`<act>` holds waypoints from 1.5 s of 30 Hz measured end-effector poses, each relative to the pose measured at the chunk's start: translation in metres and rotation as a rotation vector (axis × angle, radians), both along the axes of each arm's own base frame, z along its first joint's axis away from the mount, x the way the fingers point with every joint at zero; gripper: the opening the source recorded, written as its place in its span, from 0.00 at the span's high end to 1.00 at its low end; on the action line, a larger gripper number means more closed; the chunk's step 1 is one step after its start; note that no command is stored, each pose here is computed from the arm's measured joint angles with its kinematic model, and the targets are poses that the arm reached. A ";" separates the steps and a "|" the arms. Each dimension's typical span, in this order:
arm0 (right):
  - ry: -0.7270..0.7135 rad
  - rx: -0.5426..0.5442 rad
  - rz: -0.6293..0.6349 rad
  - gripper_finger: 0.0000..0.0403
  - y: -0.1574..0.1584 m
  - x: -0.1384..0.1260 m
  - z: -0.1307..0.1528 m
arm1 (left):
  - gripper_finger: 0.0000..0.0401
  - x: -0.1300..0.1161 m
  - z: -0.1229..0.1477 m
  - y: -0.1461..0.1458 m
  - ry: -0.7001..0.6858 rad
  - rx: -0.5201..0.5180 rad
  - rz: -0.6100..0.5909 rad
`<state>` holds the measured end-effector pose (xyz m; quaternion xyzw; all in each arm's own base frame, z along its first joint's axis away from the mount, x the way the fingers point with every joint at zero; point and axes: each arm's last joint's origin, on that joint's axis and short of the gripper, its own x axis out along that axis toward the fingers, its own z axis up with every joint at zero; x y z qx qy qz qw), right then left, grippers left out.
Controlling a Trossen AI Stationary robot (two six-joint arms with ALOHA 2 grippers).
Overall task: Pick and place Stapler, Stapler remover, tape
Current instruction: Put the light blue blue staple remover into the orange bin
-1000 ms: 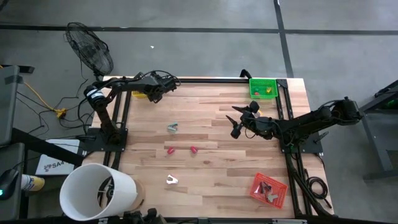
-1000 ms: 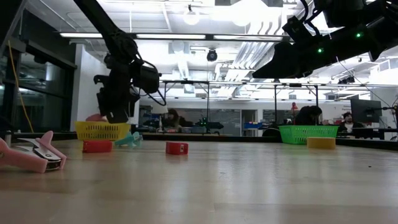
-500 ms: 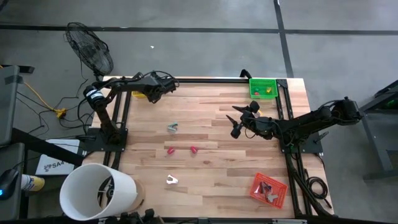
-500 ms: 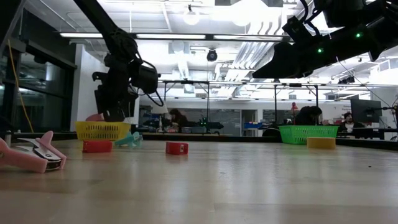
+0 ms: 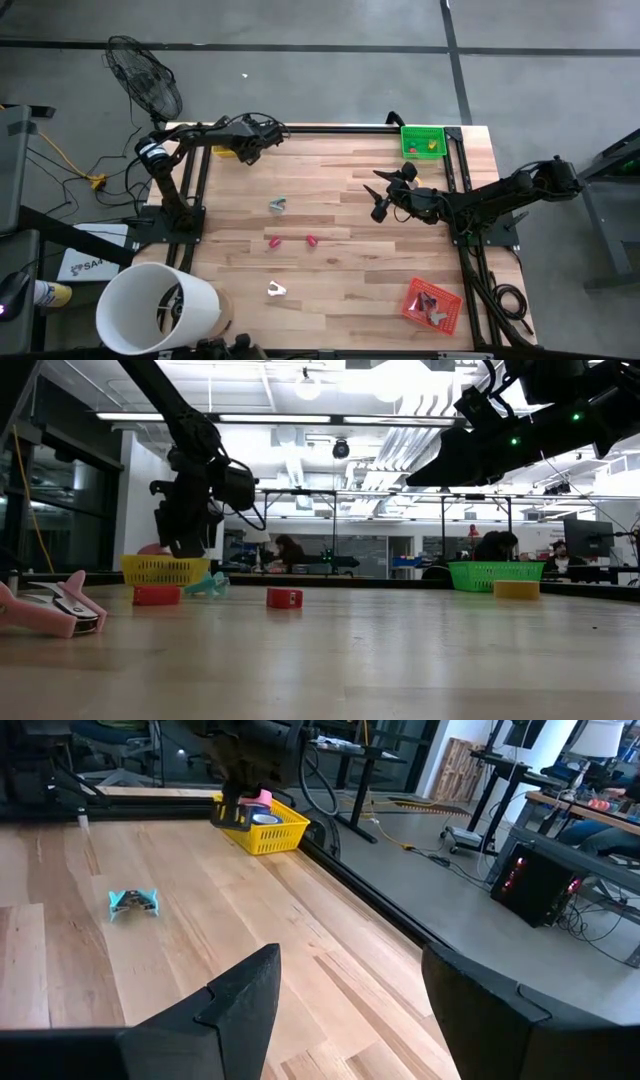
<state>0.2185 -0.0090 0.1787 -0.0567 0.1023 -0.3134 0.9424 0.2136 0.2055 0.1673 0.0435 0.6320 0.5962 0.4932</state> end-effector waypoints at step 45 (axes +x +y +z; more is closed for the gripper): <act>0.024 0.016 0.016 0.41 0.000 0.000 -0.003 | 0.52 0.067 0.044 -0.148 0.063 -0.715 -1.263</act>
